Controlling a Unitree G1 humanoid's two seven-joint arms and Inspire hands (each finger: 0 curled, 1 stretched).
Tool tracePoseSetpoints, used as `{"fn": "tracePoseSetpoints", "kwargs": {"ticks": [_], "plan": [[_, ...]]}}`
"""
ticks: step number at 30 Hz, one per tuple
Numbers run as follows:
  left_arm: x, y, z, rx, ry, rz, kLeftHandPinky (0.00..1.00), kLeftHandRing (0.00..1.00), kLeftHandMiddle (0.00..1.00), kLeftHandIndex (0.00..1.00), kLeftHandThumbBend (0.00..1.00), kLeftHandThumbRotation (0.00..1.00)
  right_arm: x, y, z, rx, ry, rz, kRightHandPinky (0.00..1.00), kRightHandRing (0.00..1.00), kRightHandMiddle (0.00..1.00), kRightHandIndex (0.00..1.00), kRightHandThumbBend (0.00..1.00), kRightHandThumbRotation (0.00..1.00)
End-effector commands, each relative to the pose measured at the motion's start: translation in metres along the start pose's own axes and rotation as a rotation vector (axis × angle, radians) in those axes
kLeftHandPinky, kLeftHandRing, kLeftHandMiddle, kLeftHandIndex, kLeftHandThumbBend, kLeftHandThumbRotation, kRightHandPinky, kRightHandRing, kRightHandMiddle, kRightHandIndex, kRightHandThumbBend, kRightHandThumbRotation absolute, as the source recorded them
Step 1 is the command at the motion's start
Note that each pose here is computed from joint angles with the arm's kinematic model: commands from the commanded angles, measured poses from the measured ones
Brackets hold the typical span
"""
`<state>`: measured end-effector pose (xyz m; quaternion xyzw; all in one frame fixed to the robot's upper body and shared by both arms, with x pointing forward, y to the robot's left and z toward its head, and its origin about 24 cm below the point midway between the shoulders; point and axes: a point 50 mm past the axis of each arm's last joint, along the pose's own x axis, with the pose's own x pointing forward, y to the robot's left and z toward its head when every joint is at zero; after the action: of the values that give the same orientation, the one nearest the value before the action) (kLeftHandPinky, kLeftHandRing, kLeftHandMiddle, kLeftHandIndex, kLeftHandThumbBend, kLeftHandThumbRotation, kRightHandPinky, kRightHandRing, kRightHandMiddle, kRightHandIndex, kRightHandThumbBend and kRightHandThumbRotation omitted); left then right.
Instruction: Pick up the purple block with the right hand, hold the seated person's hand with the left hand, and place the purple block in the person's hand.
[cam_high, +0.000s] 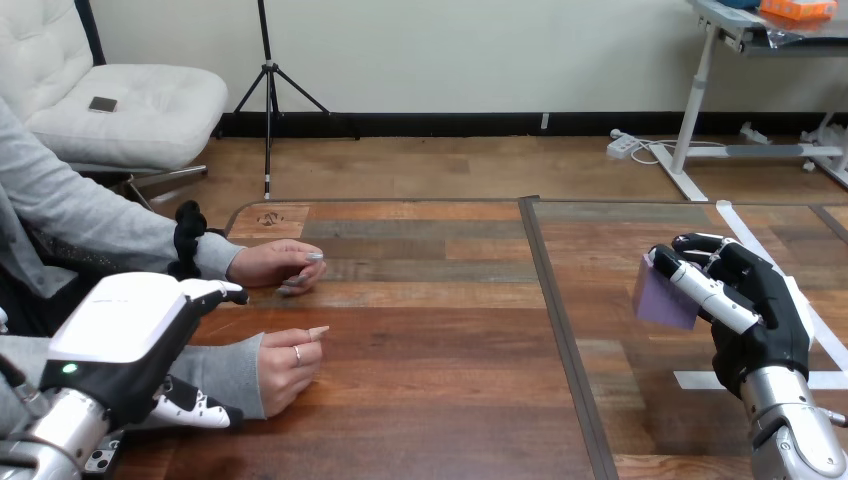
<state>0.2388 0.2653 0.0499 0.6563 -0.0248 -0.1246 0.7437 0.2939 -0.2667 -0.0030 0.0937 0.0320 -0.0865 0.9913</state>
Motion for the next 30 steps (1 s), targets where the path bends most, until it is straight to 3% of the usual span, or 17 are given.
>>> {"fn": "tracePoseSetpoints", "kwargs": {"ticks": [1, 11, 30], "plan": [[0.016, 0.019, -0.002, 0.057, -0.025, 0.051, 0.74, 0.78, 0.81, 0.79, 1.00, 0.23, 0.015, 0.012, 0.026, 0.033, -0.103, 0.033, 0.33, 0.38, 0.45, 0.45, 0.78, 0.00], [0.024, 0.012, -0.006, 0.027, -0.014, -0.024, 0.76, 0.80, 0.82, 0.80, 1.00, 0.21, 0.015, 0.012, 0.027, 0.025, -0.104, 0.030, 0.33, 0.38, 0.45, 0.45, 0.78, 0.00], [0.036, 0.004, -0.010, 0.029, 0.003, -0.108, 0.77, 0.79, 0.80, 0.79, 1.00, 0.22, 0.016, 0.013, 0.029, 0.022, -0.121, 0.040, 0.33, 0.38, 0.45, 0.45, 0.77, 0.00]]}}
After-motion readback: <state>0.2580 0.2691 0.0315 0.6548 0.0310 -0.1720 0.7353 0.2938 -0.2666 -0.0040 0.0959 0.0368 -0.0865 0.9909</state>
